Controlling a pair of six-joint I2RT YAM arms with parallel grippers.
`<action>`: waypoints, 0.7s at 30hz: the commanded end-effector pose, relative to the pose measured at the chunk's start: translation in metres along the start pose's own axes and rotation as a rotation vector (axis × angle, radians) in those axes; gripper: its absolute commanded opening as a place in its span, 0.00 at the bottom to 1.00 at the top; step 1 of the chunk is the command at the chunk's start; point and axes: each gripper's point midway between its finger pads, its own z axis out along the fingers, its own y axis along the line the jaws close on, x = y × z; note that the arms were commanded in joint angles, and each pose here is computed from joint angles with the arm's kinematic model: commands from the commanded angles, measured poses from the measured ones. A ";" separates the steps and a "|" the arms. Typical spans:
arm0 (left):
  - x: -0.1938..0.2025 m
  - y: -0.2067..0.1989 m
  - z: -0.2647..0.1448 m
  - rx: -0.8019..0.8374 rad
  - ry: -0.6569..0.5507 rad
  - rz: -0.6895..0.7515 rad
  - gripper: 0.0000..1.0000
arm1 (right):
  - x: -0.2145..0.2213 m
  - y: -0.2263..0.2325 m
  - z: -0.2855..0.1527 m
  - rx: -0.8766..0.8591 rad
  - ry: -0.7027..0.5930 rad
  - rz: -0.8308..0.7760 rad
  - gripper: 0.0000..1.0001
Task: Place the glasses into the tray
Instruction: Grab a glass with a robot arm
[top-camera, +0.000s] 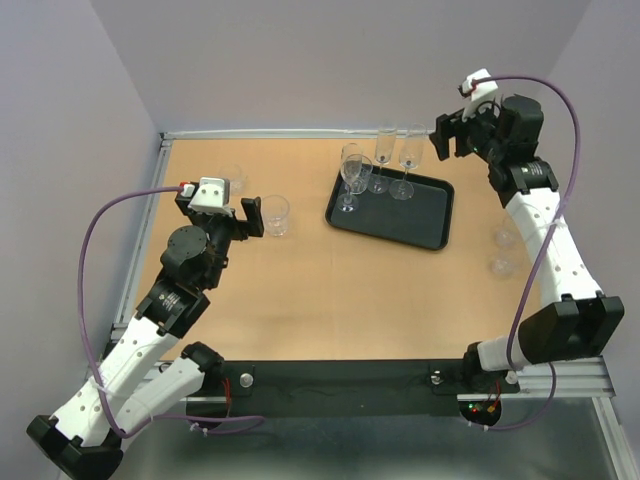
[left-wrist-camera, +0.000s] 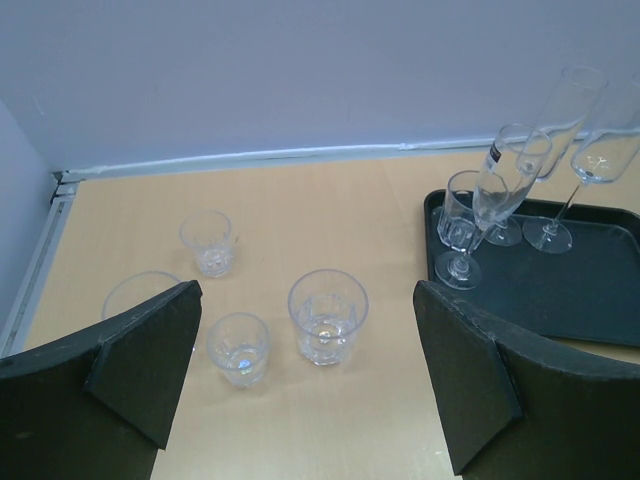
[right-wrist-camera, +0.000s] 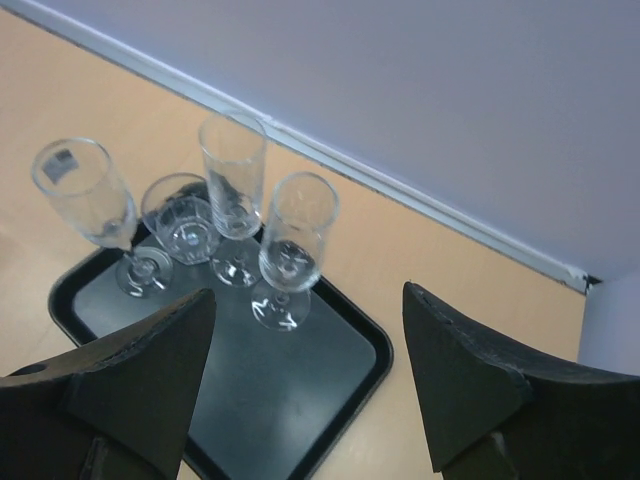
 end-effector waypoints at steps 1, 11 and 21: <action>-0.017 0.001 -0.002 0.002 -0.066 -0.023 0.99 | 0.019 -0.013 -0.020 -0.021 0.025 0.012 0.80; -0.020 0.000 -0.004 0.013 -0.075 -0.027 0.99 | 0.092 -0.062 -0.063 0.093 0.127 0.140 0.80; -0.021 -0.001 -0.004 0.018 -0.079 -0.029 0.99 | 0.159 -0.083 -0.081 0.166 0.242 0.286 0.80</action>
